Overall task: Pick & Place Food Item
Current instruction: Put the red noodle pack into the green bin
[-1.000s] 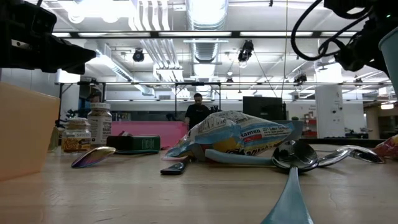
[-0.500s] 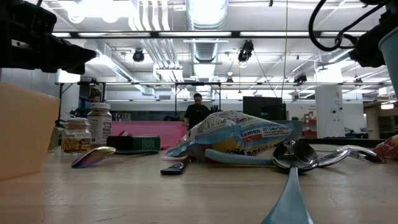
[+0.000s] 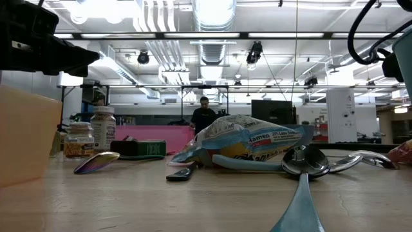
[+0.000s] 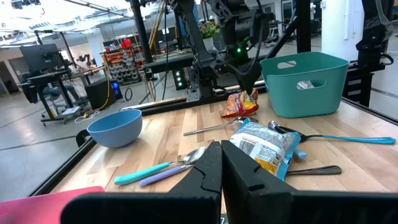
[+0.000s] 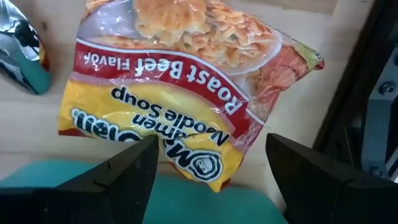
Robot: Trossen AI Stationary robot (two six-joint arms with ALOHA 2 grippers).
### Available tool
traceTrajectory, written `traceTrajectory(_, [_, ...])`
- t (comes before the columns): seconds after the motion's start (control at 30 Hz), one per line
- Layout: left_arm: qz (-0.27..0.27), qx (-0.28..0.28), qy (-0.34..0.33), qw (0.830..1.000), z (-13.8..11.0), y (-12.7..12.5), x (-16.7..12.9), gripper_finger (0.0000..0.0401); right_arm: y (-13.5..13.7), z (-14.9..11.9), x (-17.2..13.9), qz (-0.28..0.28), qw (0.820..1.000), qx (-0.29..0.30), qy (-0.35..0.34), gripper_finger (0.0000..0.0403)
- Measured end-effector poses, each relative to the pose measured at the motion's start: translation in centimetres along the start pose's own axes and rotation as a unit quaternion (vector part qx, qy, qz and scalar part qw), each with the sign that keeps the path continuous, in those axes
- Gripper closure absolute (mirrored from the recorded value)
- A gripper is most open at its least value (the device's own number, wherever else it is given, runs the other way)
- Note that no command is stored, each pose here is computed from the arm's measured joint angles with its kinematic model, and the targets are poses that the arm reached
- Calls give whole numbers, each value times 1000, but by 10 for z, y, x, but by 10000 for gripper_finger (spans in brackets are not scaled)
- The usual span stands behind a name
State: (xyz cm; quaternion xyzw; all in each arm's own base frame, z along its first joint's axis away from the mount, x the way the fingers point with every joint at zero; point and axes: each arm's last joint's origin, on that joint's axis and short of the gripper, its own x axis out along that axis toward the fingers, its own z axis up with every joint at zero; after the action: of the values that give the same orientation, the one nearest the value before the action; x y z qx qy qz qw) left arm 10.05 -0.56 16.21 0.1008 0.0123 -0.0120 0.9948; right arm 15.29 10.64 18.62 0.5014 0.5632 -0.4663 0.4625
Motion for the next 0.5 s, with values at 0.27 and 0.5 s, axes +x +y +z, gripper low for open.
traceTrajectory(0.27, [0, 0, 0, 1000, 0, 0, 0, 401, -4, 6, 18, 0, 1000, 11, -1, 109])
traceTrajectory(0.5, [0, 0, 0, 1000, 0, 0, 0, 401, -7, 9, 27, 0, 1000, 10, 4, 109])
